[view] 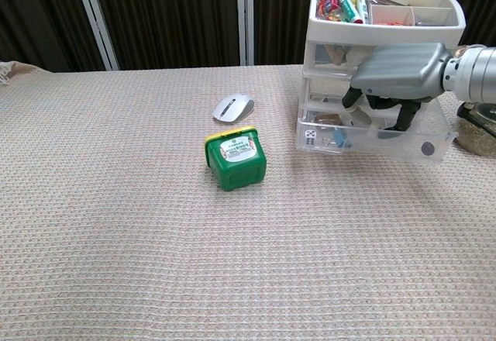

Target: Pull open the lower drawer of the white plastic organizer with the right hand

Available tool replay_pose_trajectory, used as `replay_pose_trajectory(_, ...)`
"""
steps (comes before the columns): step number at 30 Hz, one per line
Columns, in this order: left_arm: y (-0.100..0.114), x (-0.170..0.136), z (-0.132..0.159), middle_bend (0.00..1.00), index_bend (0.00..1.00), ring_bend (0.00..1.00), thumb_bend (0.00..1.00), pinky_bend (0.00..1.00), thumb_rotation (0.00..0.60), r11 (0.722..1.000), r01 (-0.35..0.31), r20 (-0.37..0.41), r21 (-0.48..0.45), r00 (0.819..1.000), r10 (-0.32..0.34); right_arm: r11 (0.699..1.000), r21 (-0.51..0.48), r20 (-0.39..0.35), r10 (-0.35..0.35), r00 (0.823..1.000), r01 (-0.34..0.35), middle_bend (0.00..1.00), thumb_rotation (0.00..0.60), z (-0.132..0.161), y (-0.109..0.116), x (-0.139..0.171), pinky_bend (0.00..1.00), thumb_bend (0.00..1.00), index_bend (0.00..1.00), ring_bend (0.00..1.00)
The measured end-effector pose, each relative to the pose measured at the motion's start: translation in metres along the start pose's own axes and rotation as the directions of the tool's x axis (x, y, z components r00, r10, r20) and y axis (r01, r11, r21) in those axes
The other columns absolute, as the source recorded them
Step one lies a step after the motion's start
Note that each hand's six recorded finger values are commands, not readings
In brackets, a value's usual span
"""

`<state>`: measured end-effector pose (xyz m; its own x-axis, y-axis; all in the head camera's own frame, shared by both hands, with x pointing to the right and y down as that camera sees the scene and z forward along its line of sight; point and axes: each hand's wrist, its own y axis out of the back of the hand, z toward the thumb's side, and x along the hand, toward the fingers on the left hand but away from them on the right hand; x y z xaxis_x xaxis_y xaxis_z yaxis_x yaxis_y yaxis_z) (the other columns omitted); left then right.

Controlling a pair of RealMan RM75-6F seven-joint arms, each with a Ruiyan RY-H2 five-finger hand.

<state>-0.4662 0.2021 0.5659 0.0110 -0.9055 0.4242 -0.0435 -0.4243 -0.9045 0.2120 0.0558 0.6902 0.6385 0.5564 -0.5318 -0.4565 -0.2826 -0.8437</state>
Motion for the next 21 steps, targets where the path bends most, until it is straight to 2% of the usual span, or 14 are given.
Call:
replay_pose_trajectory(6,0.0,0.0,-0.0001,0.0,0.07,0.0,0.31,0.0,0.6,1.0,-0.001,-0.001,0.001,1.0,0.001,1.0,0.006,0.001,0.001,1.0,-0.001,1.0,0.6,-0.0007,-0.0016,-0.0012,0.67,0.23,0.62,1.0)
replay_pose_trajectory(14,0.0,0.0003,0.0,0.0,0.07,0.0,0.31,0.0,0.6,1.0,0.0,-0.001,0.001,1.0,0.0,1.0,0.011,-0.004,0.014,1.0,-0.014,1.0,0.6,-0.0026,-0.0047,-0.0016,0.67,0.35,0.65,1.0)
replay_pose_trajectory(21,0.0,0.0004,-0.0002,0.0,0.07,0.0,0.31,0.0,0.6,1.0,0.0,-0.001,-0.002,1.0,0.0,1.0,0.018,-0.005,0.01,1.0,-0.01,1.0,0.6,-0.003,-0.0051,-0.0014,0.67,0.37,0.7,1.0)
